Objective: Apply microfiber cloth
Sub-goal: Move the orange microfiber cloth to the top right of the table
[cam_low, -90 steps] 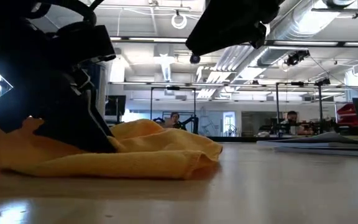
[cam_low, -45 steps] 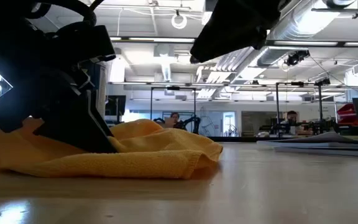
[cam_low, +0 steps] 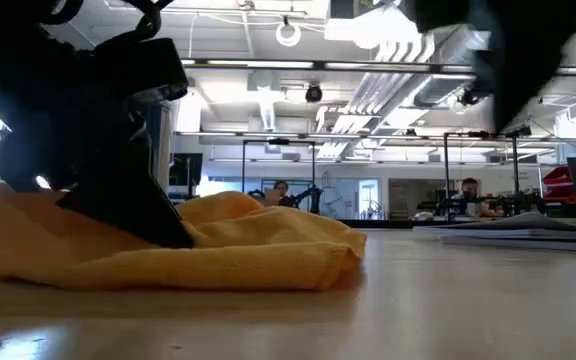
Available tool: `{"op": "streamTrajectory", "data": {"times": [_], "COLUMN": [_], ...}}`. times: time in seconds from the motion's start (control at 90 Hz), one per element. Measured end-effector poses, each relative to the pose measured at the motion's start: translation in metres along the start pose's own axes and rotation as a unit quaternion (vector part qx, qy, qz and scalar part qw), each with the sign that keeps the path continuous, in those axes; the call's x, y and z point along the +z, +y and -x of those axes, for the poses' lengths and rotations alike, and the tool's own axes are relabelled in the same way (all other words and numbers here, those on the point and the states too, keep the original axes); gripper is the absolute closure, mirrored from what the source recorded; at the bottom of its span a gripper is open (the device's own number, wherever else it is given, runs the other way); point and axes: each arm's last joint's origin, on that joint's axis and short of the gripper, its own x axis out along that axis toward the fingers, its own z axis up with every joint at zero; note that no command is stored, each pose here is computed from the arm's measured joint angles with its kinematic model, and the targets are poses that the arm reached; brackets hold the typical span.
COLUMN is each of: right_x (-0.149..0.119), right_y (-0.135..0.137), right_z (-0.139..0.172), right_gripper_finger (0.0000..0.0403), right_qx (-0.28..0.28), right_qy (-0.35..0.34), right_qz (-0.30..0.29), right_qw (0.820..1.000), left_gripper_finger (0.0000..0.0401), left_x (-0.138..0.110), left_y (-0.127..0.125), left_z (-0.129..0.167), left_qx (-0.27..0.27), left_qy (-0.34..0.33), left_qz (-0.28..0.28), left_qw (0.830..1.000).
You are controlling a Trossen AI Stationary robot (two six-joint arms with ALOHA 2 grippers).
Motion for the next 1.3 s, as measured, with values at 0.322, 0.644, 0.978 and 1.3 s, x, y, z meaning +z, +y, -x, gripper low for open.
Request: {"op": "streamTrajectory", "data": {"times": [0.322, 0.644, 0.978, 1.3], "right_x": [-0.066, -0.109, -0.119, -0.11], "right_y": [0.012, 0.013, 0.012, 0.015], "right_z": [0.007, 0.014, 0.017, 0.015], "right_gripper_finger": [0.0324, 0.0324, 0.0324, 0.0324], "right_qx": [-0.07, -0.122, -0.134, -0.115], "right_qy": [0.041, 0.043, -0.042, -0.085], "right_qz": [-0.074, -0.11, -0.118, -0.109], "right_qw": [0.994, 0.985, 0.983, 0.984], "left_gripper_finger": [0.0204, 0.0209, 0.0226, 0.0229], "left_x": [0.011, 0.039, 0.021, -0.023], "left_y": [0.01, 0.021, 0.012, 0.001], "left_z": [0.009, 0.067, 0.124, 0.087], "left_qx": [0.017, 0.003, -0.065, 0.004], "left_qy": [-0.004, -0.065, -0.069, 0.026], "left_qz": [-0.037, -0.049, -0.085, -0.086], "left_qw": [0.999, 0.997, 0.992, 0.996]}}
